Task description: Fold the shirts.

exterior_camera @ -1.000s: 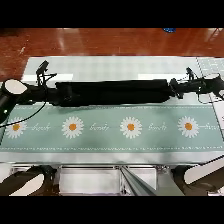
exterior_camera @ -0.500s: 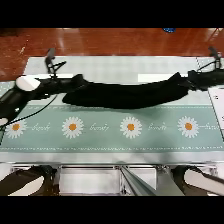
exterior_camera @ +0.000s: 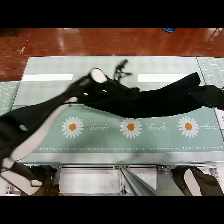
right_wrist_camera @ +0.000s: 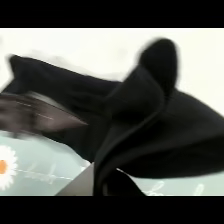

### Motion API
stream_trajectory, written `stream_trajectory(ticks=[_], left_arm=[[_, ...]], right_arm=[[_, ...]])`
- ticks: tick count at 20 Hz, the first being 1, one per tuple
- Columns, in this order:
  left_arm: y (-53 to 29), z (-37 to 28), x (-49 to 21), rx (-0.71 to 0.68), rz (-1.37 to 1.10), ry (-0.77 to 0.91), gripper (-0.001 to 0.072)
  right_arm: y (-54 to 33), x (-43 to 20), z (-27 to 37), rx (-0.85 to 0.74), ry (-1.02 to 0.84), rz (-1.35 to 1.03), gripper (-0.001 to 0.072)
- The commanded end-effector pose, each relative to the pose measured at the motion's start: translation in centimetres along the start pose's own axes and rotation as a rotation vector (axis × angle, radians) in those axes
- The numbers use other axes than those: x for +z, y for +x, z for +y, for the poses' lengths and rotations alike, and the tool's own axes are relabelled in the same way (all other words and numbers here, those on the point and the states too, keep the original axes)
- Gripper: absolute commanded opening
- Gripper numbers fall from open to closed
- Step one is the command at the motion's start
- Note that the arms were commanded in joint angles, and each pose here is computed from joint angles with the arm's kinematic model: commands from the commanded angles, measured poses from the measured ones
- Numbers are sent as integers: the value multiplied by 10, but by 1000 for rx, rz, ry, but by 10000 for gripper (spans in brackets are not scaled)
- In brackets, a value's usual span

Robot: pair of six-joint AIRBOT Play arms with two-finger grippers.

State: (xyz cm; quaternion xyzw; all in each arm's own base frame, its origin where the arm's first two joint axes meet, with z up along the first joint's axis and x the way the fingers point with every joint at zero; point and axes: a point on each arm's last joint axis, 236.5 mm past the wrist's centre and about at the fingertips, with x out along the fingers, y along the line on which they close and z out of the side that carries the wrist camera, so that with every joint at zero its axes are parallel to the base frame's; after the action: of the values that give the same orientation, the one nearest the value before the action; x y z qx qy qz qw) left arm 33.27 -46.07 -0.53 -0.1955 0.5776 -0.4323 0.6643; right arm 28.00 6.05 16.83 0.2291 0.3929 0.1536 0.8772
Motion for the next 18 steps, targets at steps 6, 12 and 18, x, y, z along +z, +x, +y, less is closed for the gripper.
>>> stream_trajectory(ticks=[6, 12, 18], left_arm=[[87, -38, -79, -38, 244, 13, 21], [-34, 13, 5, 113, 154, 113, 23], [-302, 87, 43, 446, -121, 17, 23]], right_arm=[[-9, -1, 15, 35, -9, -39, 23], [24, -12, 33, 125, -43, 73, 23], [121, -1, 92, 261, -114, 203, 23]])
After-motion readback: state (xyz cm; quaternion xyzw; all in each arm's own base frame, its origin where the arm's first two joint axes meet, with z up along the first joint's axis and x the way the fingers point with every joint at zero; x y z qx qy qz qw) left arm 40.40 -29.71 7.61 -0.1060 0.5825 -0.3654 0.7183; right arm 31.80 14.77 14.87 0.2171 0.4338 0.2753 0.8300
